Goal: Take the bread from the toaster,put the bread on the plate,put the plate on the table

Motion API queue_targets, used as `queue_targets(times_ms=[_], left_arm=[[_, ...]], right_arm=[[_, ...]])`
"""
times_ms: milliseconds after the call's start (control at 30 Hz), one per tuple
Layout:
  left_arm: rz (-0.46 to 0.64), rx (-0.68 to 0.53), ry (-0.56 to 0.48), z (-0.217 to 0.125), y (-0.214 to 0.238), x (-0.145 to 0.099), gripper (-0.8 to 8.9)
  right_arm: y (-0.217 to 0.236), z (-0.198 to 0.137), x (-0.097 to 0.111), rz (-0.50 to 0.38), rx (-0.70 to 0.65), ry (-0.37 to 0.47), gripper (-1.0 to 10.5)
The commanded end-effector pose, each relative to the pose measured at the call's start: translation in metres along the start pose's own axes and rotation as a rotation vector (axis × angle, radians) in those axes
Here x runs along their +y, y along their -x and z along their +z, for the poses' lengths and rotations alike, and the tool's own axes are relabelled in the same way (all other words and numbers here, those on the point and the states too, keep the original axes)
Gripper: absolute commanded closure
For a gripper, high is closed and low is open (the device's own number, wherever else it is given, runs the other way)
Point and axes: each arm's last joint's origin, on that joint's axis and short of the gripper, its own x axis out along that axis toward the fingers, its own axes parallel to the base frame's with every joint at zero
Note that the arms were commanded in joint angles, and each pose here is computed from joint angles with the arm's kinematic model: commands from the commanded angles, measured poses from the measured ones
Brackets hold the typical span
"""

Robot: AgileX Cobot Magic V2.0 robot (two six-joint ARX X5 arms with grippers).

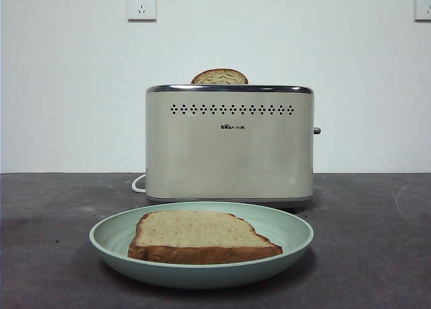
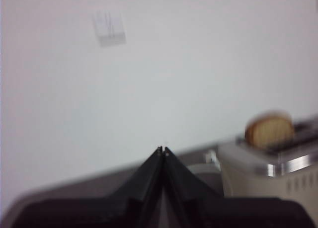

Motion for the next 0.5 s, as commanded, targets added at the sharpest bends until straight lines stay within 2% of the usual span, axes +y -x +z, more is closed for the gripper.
queue_targets(times_ms=[33,167,300,500], left_arm=[[0.009,0.036,-0.001,-0.029,0.002,-0.003,8.17],[0.008,0.079,0.021,-0.064,0.005,-0.008,8.17],[0.065,0.111,0.051,-0.095,0.007,-0.010,8.17],[0.080,0.170,0.080,-0.121,0.010,-0.013,8.17]], right_arm=[[-0.001,-0.001,0.000,0.003,0.000,0.010,9.5],[-0.001,-0.001,0.000,0.003,0.000,0.010,9.5],[-0.001,-0.001,0.000,0.003,0.000,0.010,9.5],[-0.001,-0.001,0.000,0.003,0.000,0.010,9.5]])
